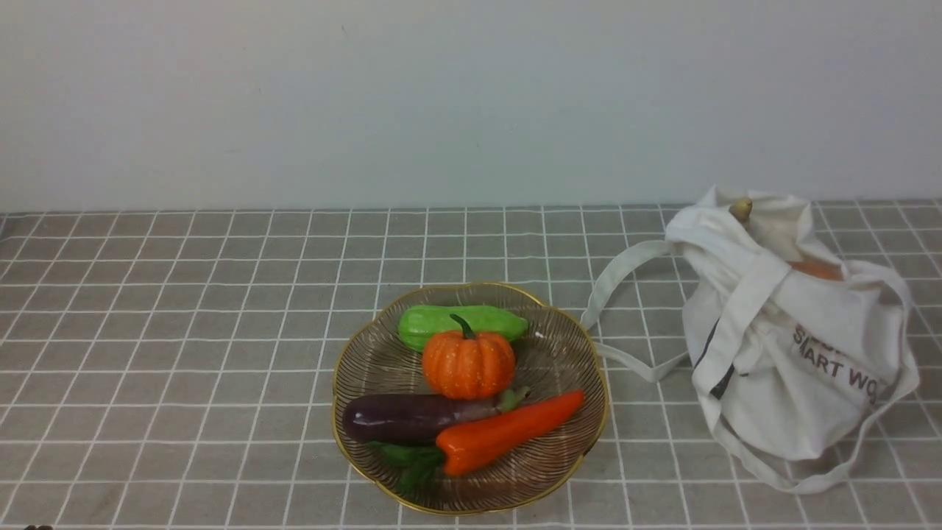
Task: Take vegetables from bag on grey coffee tablecloth place on plate.
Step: 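Reach into the white cloth bag and grasp a vegetable inside with the right gripper, then take the eggplant out of the bag and place it on the plate with the right gripper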
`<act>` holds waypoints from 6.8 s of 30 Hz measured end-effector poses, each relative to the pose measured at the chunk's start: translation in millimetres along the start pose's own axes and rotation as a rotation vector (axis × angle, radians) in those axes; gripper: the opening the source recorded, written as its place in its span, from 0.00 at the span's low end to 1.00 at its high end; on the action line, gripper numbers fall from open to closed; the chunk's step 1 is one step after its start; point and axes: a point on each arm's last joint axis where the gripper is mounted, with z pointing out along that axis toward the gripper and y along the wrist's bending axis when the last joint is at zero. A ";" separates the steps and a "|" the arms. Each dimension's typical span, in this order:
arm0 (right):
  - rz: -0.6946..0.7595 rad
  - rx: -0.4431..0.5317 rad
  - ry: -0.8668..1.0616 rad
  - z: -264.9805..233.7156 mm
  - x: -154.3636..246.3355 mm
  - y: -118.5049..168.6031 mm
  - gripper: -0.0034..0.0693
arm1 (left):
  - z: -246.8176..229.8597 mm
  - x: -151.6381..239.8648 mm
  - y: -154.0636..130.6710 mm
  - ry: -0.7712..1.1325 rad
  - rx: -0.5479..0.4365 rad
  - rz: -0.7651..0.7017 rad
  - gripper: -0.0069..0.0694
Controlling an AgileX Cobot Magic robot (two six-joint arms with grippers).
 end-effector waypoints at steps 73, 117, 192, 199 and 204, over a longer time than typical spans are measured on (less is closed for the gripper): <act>-0.496 -0.062 1.416 279.4 210.2 -34.2 0.37 | 0.0 0.0 0.0 0.000 0.000 0.000 0.08; -0.452 0.140 1.664 255.4 201.8 -43.2 0.39 | 0.0 0.0 0.0 0.000 0.000 0.000 0.08; -0.318 0.267 1.343 281.2 139.9 -62.7 0.41 | 0.0 0.0 0.0 0.000 0.000 0.000 0.08; -0.344 0.222 1.126 266.5 63.2 -28.0 0.41 | 0.0 0.0 0.0 0.000 0.000 0.000 0.08; -0.255 0.104 1.004 250.5 24.8 4.6 0.41 | 0.0 0.0 0.0 0.000 0.000 0.000 0.08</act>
